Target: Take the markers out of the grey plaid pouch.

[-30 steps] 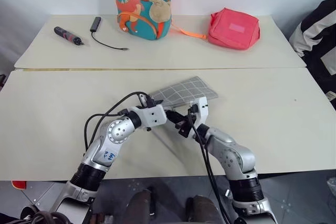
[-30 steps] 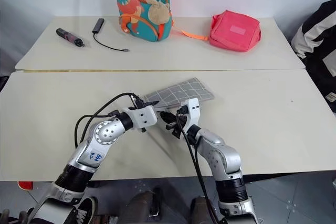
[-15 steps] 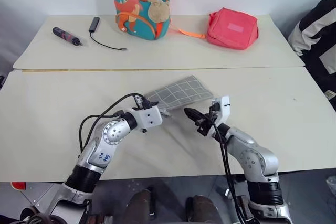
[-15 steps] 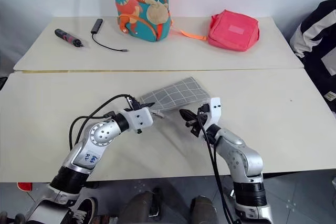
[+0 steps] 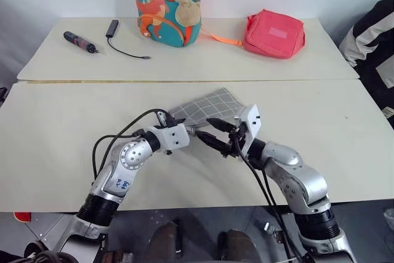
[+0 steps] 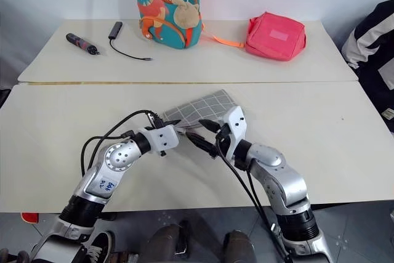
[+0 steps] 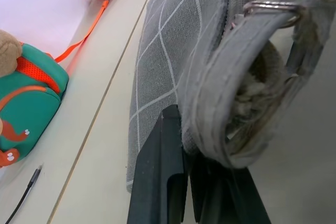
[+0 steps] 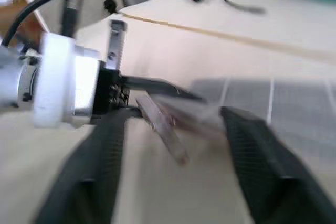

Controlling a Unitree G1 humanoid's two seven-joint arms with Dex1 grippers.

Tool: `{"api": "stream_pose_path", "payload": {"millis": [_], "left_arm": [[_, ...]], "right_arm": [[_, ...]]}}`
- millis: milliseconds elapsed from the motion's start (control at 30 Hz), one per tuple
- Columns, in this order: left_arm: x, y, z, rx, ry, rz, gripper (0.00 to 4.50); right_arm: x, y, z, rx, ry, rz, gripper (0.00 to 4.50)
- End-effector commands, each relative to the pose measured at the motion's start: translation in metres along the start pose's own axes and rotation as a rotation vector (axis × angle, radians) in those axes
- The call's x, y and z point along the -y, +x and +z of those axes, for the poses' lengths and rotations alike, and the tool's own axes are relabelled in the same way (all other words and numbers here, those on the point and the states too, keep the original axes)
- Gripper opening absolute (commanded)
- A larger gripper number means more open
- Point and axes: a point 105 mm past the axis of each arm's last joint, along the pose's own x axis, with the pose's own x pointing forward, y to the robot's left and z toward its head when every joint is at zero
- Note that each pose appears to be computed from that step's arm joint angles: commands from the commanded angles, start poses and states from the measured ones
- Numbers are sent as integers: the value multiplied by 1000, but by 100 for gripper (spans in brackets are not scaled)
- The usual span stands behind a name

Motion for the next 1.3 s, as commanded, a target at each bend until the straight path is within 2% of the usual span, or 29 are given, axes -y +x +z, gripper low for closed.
{"api": "stream_pose_path", "payload": {"millis": [33,100,267,333,500,600,700,1100,1200,1233,1300], "left_arm": [[-5,6,12,38,12,19,0],[-4,7,13,39,16,11,0],[5,9,13,25,165,-58,0],[7,10,13,22,245,-81,0],[9,14,15,26,282,-84,0],[10,14,17,33,288,-83,0],[10,14,17,34,286,-81,0],[12,14,16,38,294,-79,0],[12,14,17,42,294,-80,0],[12,14,17,41,293,-80,0],[12,14,17,41,296,-82,0]], "right_arm": [[-9,3,5,34,-71,26,295],[-11,4,3,34,-104,31,295],[-7,14,8,-4,-370,46,295],[-7,16,9,-2,-392,56,295],[-10,20,2,-26,-485,90,295],[-15,22,1,-34,-520,131,235],[-18,20,-1,-49,-517,166,139],[-8,23,-6,-93,-503,135,139],[-6,24,-6,-99,-499,128,81],[-6,24,-6,-101,-501,128,40],[-3,25,-7,-113,-505,116,4]]}}
